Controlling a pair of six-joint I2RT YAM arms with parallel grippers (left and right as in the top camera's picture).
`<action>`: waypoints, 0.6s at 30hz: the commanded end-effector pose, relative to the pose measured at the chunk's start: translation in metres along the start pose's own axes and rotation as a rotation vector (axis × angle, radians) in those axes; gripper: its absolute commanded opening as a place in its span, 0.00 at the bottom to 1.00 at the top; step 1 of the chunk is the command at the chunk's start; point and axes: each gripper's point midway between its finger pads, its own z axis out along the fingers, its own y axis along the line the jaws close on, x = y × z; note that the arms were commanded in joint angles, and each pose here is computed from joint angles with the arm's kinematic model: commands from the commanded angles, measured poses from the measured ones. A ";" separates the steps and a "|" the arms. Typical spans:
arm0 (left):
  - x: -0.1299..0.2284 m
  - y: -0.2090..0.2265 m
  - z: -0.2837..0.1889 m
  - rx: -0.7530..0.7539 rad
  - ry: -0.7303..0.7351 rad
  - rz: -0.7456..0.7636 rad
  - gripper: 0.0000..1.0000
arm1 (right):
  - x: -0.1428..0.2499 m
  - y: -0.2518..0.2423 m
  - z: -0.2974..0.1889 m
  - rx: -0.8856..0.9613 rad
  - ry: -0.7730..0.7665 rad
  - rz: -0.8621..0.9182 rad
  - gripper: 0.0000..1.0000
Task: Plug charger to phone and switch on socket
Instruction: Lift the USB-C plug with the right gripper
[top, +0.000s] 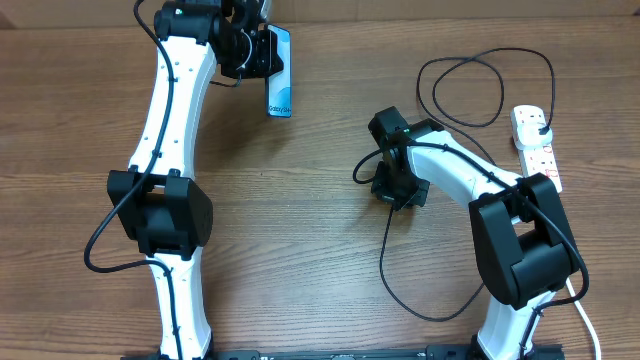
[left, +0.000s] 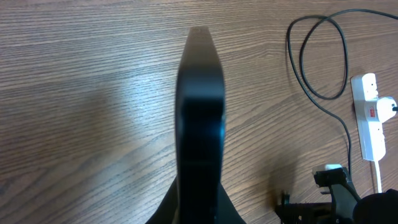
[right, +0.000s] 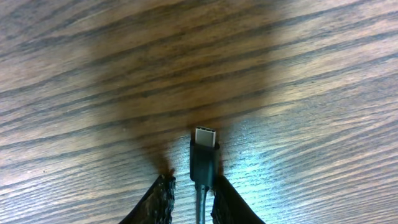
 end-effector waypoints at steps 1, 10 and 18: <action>-0.003 -0.010 -0.005 0.024 -0.016 0.038 0.04 | 0.002 -0.028 0.023 0.112 0.035 0.008 0.18; -0.003 -0.010 -0.005 0.024 -0.016 0.038 0.04 | 0.000 -0.030 0.023 0.108 0.038 -0.017 0.14; -0.003 -0.010 -0.005 0.024 -0.016 0.038 0.04 | 0.002 -0.025 0.024 0.082 0.049 -0.019 0.10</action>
